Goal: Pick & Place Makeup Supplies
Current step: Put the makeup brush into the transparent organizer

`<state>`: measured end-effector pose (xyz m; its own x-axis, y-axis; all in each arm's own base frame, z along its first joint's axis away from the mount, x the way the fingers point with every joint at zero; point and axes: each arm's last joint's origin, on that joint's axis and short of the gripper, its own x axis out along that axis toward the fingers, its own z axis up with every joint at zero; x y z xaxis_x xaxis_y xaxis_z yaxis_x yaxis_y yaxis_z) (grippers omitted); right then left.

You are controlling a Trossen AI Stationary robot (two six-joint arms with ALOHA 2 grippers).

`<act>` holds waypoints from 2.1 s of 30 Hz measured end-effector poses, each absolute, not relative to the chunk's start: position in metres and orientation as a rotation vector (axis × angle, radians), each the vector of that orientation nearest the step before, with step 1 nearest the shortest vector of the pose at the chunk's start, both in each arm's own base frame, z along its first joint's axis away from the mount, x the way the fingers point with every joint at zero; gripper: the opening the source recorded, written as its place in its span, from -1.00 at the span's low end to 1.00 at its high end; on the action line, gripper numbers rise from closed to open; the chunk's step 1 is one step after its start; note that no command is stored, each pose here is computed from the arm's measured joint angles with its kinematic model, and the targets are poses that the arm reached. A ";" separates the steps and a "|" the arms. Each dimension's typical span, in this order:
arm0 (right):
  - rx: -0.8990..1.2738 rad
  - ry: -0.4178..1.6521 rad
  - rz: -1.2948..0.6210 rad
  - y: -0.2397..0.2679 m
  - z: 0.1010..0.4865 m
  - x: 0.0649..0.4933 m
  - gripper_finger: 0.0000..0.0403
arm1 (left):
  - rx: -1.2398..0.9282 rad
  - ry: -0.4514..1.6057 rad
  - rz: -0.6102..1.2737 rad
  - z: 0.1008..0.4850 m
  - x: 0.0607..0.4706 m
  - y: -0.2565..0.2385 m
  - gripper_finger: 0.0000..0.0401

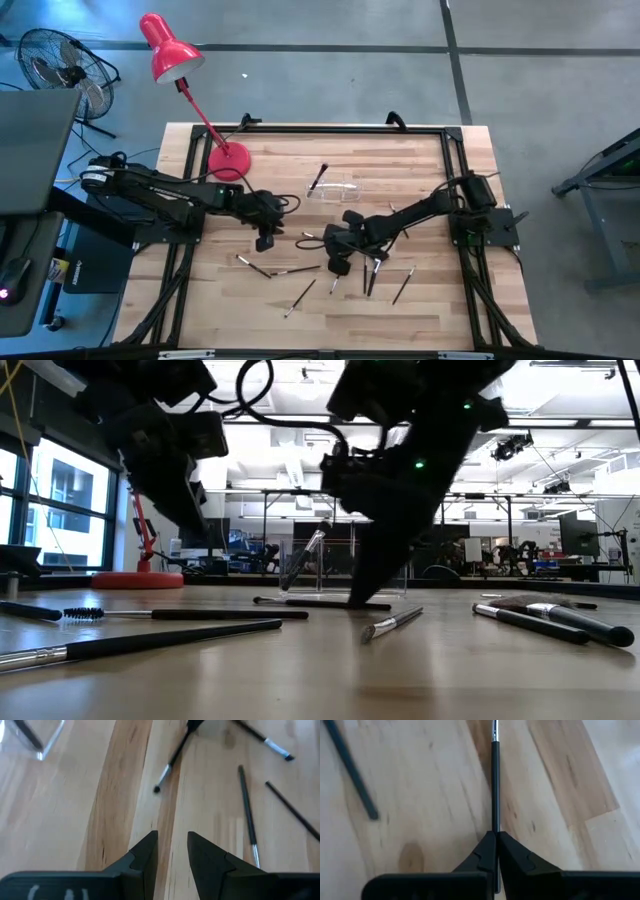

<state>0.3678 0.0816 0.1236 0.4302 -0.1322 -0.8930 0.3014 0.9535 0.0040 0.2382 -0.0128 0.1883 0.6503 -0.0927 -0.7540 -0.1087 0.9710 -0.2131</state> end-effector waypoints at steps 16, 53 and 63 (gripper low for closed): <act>0.125 0.997 -0.308 0.079 0.164 0.359 -1.00 | -0.238 0.795 0.022 0.193 0.243 -0.012 -0.49; 0.072 0.982 -0.420 0.030 0.129 0.347 -0.22 | -0.218 0.650 0.032 0.203 0.252 -0.012 -0.49; 0.217 0.919 -0.363 0.022 0.103 0.328 -0.26 | -0.215 0.641 0.043 0.203 0.253 -0.011 -0.49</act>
